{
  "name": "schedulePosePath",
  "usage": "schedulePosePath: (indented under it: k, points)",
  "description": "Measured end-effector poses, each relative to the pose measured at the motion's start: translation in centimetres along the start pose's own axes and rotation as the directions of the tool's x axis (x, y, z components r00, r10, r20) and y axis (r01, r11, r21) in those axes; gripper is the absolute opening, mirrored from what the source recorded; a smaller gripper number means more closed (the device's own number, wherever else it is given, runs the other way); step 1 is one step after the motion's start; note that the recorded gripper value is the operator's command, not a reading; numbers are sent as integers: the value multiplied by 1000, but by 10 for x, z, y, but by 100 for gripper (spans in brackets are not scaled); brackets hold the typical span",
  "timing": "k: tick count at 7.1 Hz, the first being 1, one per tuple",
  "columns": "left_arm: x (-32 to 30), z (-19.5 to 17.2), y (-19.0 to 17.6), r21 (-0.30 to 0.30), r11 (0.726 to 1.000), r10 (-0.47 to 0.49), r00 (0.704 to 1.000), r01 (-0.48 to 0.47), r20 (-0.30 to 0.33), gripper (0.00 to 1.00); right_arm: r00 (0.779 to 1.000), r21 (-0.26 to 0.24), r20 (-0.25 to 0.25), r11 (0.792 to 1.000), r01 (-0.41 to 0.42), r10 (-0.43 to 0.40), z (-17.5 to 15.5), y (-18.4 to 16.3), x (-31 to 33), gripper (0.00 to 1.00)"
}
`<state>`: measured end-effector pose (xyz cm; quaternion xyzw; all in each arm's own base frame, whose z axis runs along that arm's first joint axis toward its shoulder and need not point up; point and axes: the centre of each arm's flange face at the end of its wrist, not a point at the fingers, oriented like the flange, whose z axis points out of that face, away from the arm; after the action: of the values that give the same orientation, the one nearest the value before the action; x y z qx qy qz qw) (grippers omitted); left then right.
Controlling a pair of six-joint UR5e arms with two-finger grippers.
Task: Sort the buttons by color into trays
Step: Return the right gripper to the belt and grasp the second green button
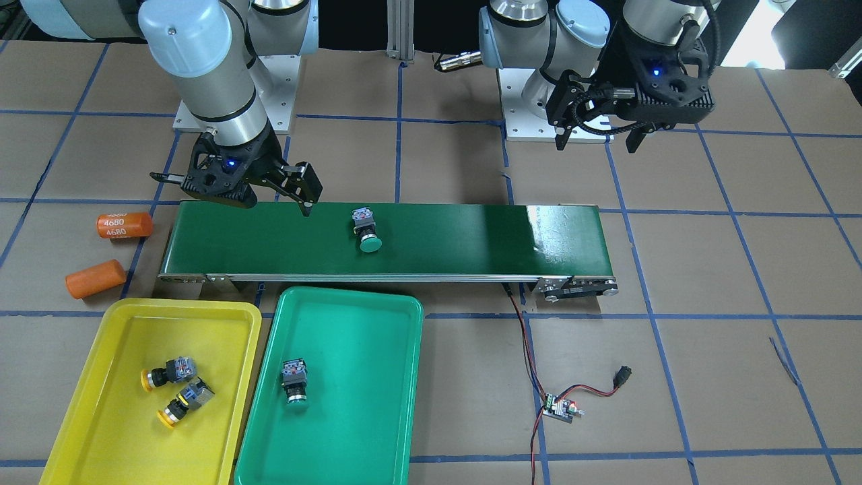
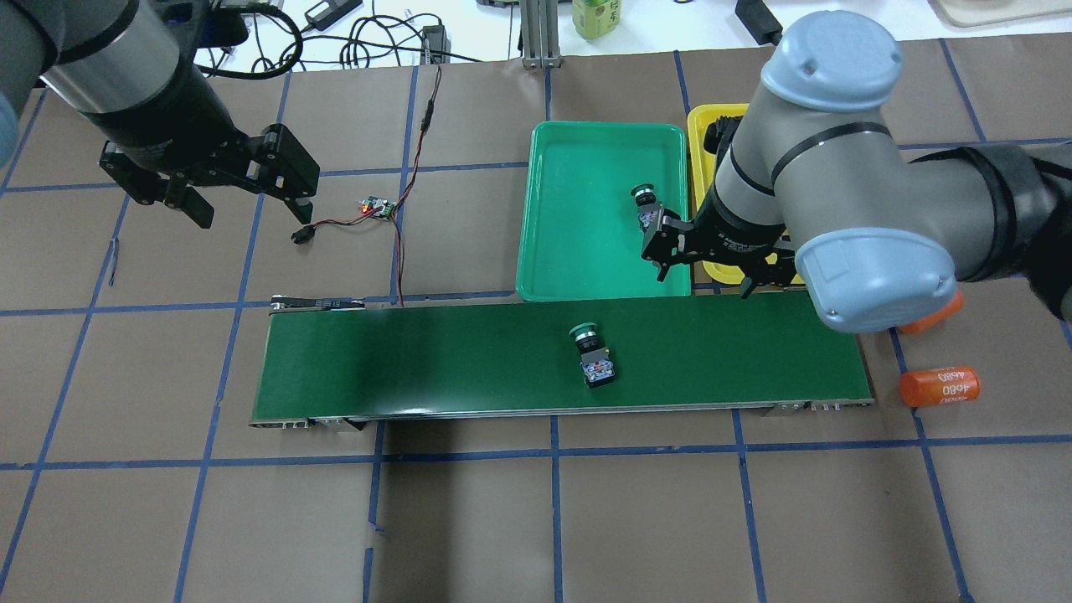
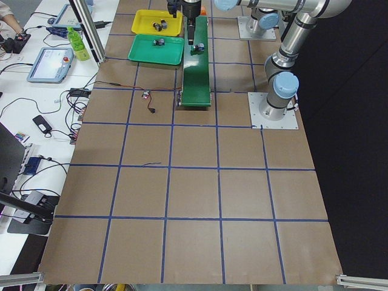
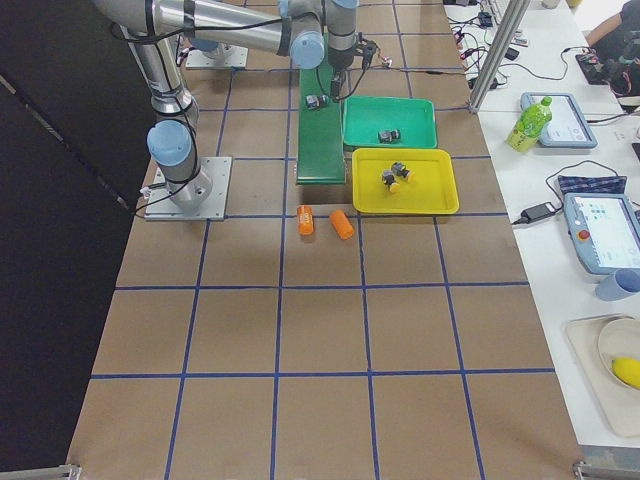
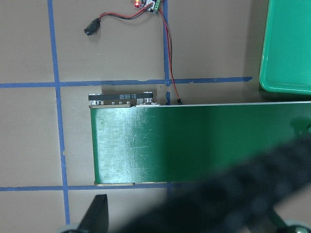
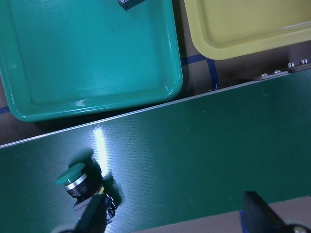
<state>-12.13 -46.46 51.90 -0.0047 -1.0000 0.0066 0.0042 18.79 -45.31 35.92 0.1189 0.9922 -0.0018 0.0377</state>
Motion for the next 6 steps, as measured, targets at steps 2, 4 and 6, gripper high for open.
schedulePosePath:
  k: [2,4,6]
  points:
    - [0,1,-1,0,1000,5,1000,-5,2,100,999,20,14,999,29,-29,18,2,-12,100]
    - [0,2,-1,-3,1000,7,1000,-7,2,100,995,35,17,995,93,-94,45,7,-44,100]
    - [1,3,-1,-3,1000,8,1000,-8,-1,100,992,4,-4,992,127,-127,66,19,-61,100]
